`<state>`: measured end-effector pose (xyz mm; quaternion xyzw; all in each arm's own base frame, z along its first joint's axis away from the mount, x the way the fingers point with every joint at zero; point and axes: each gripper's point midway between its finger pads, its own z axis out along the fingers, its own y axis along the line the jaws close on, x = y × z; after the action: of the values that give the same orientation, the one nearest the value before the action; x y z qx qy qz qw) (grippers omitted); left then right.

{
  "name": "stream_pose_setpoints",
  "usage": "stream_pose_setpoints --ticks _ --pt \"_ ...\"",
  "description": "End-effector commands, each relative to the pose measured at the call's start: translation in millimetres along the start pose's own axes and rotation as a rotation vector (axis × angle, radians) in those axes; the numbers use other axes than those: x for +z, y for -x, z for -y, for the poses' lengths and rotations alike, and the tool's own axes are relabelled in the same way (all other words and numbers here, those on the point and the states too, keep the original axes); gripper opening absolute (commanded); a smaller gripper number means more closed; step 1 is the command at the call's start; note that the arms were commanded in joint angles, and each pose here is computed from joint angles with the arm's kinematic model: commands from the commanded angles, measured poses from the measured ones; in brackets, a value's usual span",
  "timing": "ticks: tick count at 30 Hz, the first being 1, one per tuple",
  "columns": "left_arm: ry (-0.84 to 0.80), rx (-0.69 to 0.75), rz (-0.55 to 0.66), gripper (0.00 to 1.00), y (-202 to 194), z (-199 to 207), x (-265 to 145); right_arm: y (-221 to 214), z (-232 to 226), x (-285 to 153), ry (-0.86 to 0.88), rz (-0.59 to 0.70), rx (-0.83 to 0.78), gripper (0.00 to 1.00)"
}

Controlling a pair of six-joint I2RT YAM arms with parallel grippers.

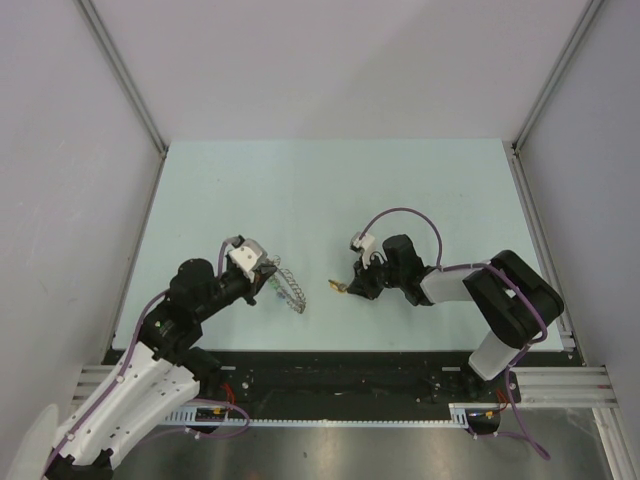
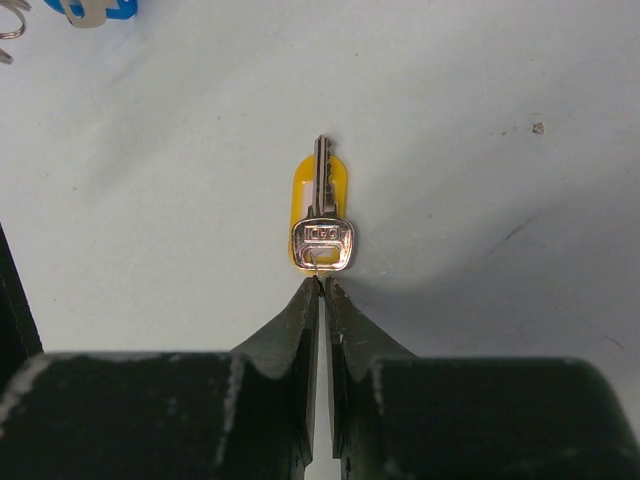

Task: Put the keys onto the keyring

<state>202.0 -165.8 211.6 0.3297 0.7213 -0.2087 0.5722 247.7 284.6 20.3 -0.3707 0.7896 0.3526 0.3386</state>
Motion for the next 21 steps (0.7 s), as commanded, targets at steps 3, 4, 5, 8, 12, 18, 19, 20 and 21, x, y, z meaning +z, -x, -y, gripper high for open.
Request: stream_pose_setpoints --ticks 3,4,5,8,12,18,19,20,21 --pt "0.017 0.000 0.058 0.00 16.6 -4.0 -0.4 -20.3 -2.9 -0.1 0.026 -0.048 -0.005 0.06" --pt "0.018 0.000 0.058 0.00 16.3 -4.3 -0.2 -19.9 -2.9 -0.2 0.028 -0.046 -0.007 0.05" --pt "0.018 0.001 0.056 0.00 15.9 -4.3 -0.2 -18.4 -3.8 0.0 0.032 -0.043 -0.011 0.04" --pt "0.017 0.002 0.060 0.00 16.6 -4.1 -0.4 -18.7 -5.0 0.0 0.036 -0.045 -0.020 0.00" --pt "0.012 0.002 0.059 0.00 16.4 -3.3 -0.1 -11.4 -7.6 -2.9 0.030 -0.030 -0.039 0.00" --pt "-0.036 0.012 0.075 0.00 20.7 4.9 -0.5 11.1 -15.9 -15.6 0.002 0.014 -0.083 0.00" --pt "-0.048 0.012 0.078 0.00 21.0 7.0 -0.3 14.9 -15.3 -18.3 -0.010 0.022 -0.088 0.00" --pt "-0.066 0.018 0.084 0.01 21.5 9.9 0.1 18.1 -18.2 -20.9 -0.012 0.023 -0.092 0.00" --pt "-0.079 0.024 0.087 0.00 22.1 12.1 0.0 29.2 -20.8 -26.5 -0.020 0.048 -0.100 0.00"
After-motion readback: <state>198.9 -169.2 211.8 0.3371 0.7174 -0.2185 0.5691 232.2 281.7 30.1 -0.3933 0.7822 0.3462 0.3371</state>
